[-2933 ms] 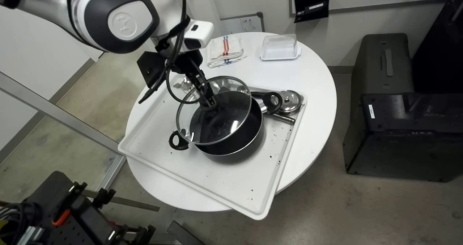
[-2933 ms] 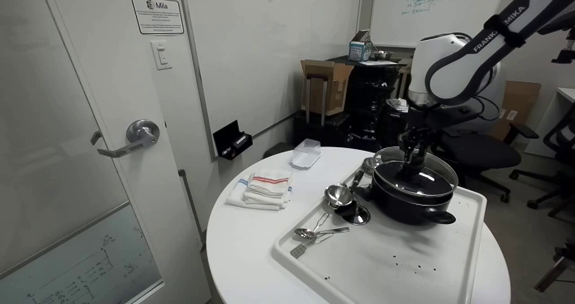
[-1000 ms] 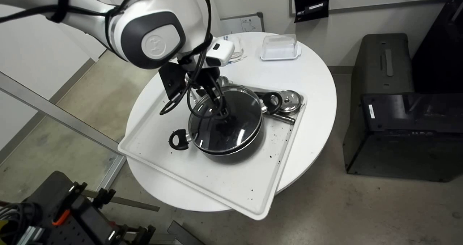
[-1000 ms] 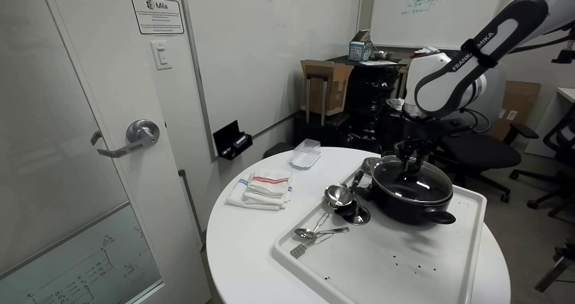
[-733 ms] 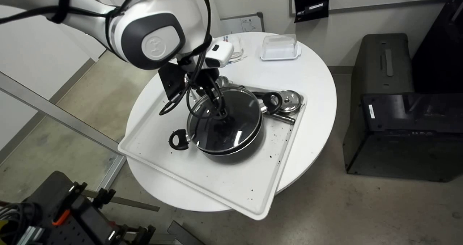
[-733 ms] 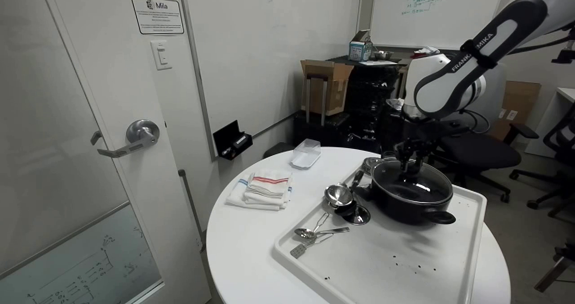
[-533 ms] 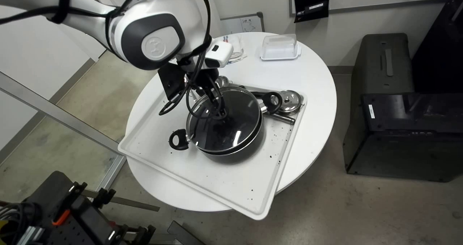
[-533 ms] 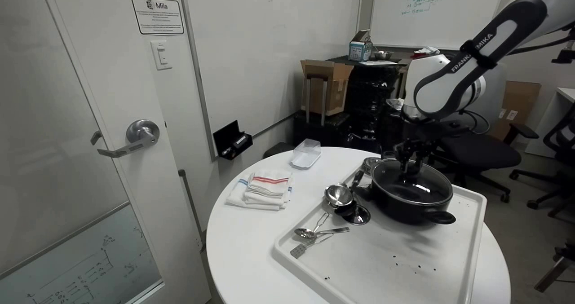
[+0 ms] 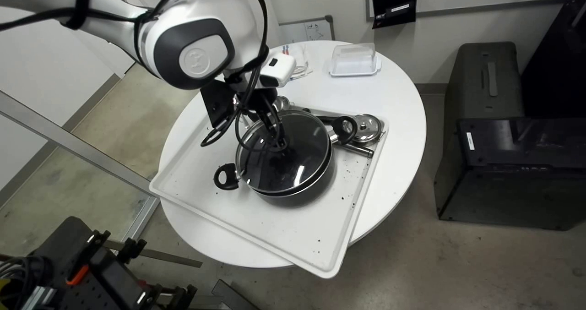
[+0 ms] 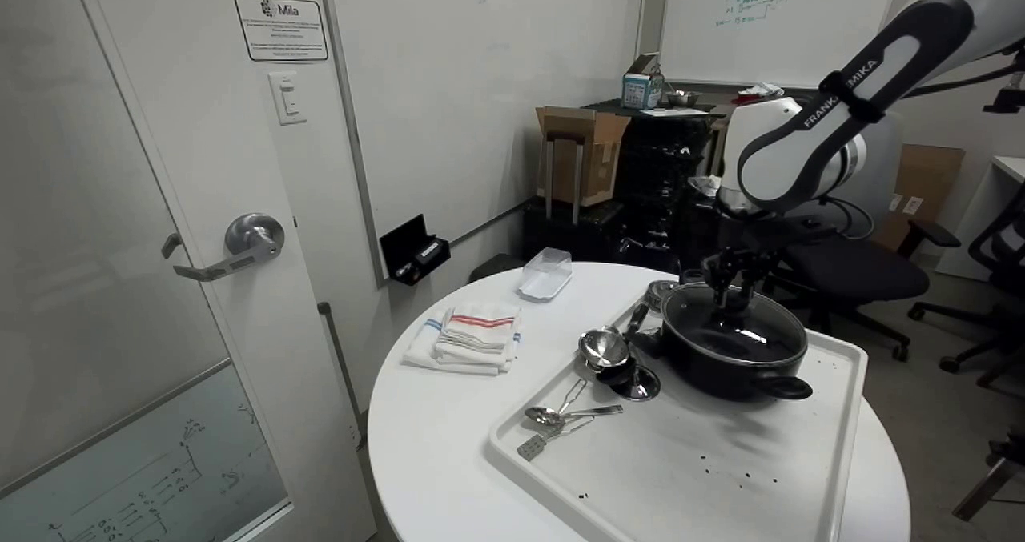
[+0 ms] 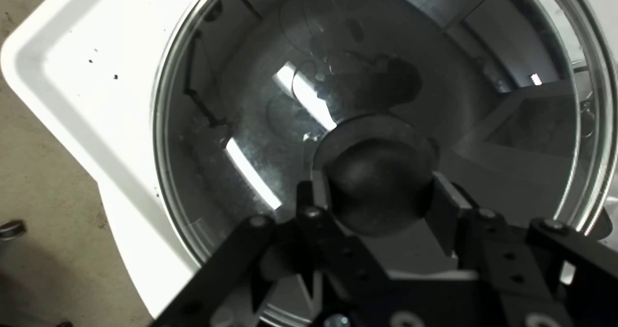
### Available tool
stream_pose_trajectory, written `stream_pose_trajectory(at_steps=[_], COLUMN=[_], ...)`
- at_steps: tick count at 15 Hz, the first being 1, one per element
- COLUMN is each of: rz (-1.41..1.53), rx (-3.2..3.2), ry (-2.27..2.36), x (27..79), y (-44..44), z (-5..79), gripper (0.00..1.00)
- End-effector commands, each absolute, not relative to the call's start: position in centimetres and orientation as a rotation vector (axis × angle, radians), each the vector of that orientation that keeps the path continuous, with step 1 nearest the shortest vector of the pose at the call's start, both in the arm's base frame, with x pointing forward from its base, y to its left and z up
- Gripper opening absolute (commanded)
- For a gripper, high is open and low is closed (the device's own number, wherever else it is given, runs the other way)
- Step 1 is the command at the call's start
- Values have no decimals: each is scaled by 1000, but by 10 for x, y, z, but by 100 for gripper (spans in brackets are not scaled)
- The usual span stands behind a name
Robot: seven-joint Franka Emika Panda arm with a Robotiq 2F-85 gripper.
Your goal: Put the lid on the pot
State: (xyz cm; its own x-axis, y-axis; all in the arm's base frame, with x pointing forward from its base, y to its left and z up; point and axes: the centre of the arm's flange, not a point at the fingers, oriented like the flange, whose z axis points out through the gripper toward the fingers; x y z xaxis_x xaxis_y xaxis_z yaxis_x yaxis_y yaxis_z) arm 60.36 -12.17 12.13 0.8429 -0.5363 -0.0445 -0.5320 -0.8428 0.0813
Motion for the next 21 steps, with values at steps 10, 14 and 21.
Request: stream_pose_trajectory(at_steps=[10,14,21], rz=[-102,-105,-113], rx=[2937,2930,2917], ry=[-917,-918,-920], x=[602,601,596], y=[-128,-130,-135], z=[128,128,128], gripper=[25,25,25])
